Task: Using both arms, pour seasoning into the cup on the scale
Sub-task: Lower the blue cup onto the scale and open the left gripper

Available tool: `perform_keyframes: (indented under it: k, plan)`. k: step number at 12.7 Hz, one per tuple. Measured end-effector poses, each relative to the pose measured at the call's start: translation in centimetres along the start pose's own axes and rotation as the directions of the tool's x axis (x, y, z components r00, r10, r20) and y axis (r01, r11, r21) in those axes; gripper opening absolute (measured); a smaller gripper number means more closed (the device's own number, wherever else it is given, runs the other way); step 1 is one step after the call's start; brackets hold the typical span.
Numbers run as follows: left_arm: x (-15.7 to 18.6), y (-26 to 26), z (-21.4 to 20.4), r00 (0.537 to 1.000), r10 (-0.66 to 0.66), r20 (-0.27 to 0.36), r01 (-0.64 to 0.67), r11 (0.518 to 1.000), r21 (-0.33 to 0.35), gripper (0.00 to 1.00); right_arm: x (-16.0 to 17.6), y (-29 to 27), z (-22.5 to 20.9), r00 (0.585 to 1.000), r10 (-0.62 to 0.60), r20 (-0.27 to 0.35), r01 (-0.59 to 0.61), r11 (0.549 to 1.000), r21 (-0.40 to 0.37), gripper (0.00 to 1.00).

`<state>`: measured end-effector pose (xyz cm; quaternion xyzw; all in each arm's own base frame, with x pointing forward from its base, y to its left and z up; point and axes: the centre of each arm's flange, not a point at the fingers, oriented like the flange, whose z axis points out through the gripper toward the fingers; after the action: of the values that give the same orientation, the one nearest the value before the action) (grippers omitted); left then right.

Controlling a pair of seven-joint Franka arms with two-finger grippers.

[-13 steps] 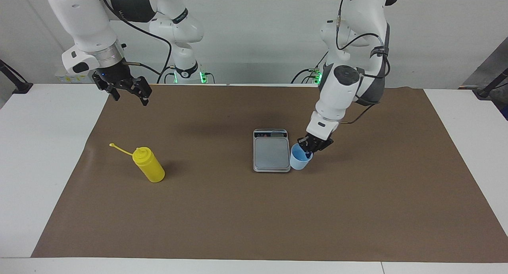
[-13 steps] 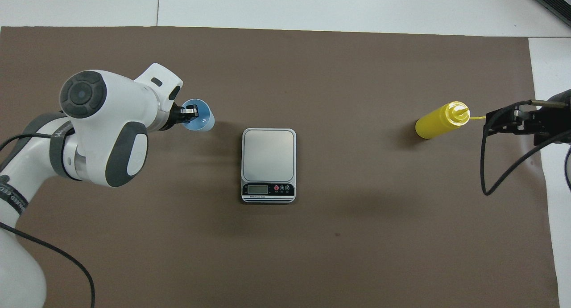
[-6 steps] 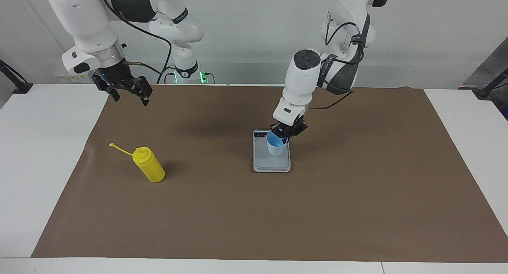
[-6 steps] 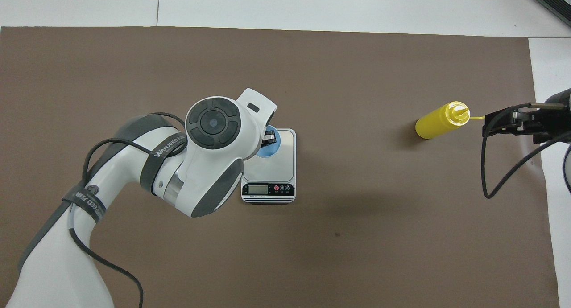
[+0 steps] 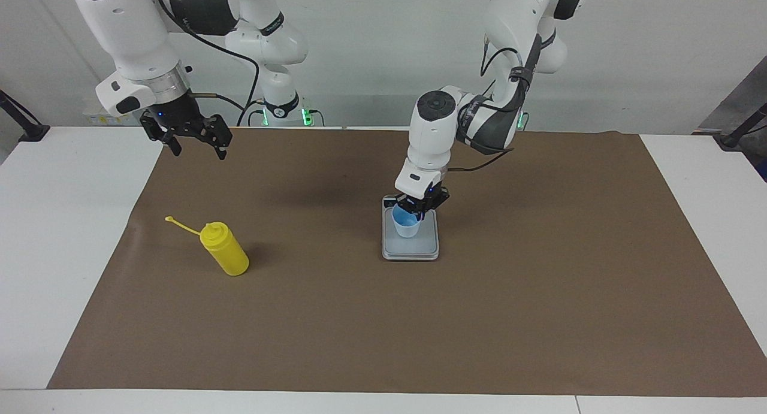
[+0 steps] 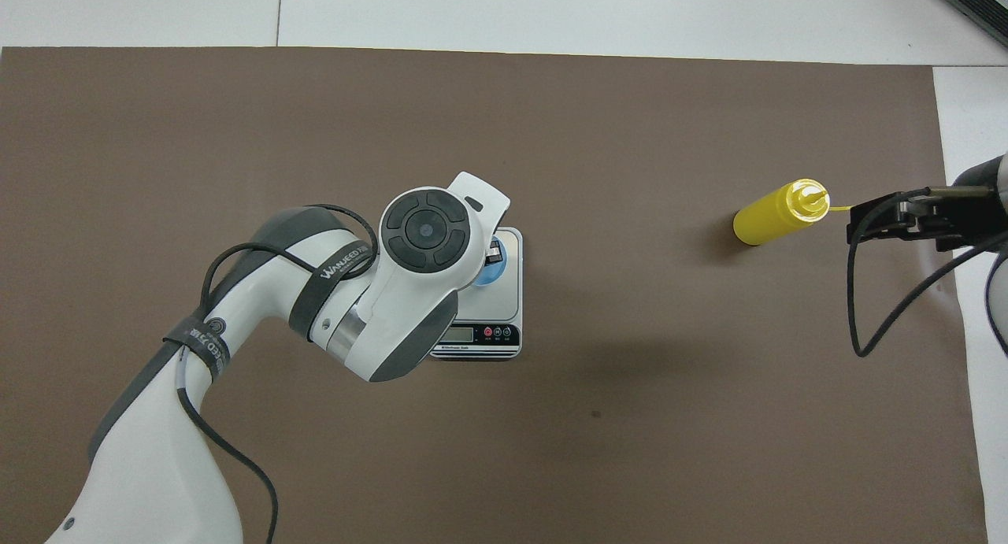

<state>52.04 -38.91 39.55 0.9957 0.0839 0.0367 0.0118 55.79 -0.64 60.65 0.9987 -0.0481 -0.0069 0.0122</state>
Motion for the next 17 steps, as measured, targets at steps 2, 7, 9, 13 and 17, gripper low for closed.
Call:
perform_keyframes:
  k: [2,7,9,13,17]
  plan:
    - [0.8,-0.3,-0.1,1.000,-0.011,-0.021,0.011,1.000,-0.017,0.04,0.0,-0.4,0.0,1.000,-0.007,0.000,0.007,1.000,0.000,1.00]
    - [1.6,-0.8,1.5,0.999,-0.023,-0.030,0.022,0.999,-0.032,0.04,-0.2,-1.4,0.0,1.000,-0.025,0.001,0.025,1.000,0.000,1.00]
    - [1.8,-1.0,1.7,0.999,-0.027,-0.037,0.025,0.999,-0.042,0.04,-0.2,-1.4,0.1,1.000,-0.025,0.003,0.025,1.000,-0.001,1.00]
    - [1.8,-1.5,1.7,0.999,-0.014,-0.048,0.011,0.999,-0.052,0.04,-0.4,-1.4,0.1,1.000,-0.025,0.003,0.025,1.000,-0.001,1.00]
    - [2.0,-1.6,1.7,0.999,-0.013,-0.050,0.010,0.998,-0.054,0.04,-0.4,-1.4,0.2,1.000,-0.025,0.006,0.025,1.000,-0.001,1.00]
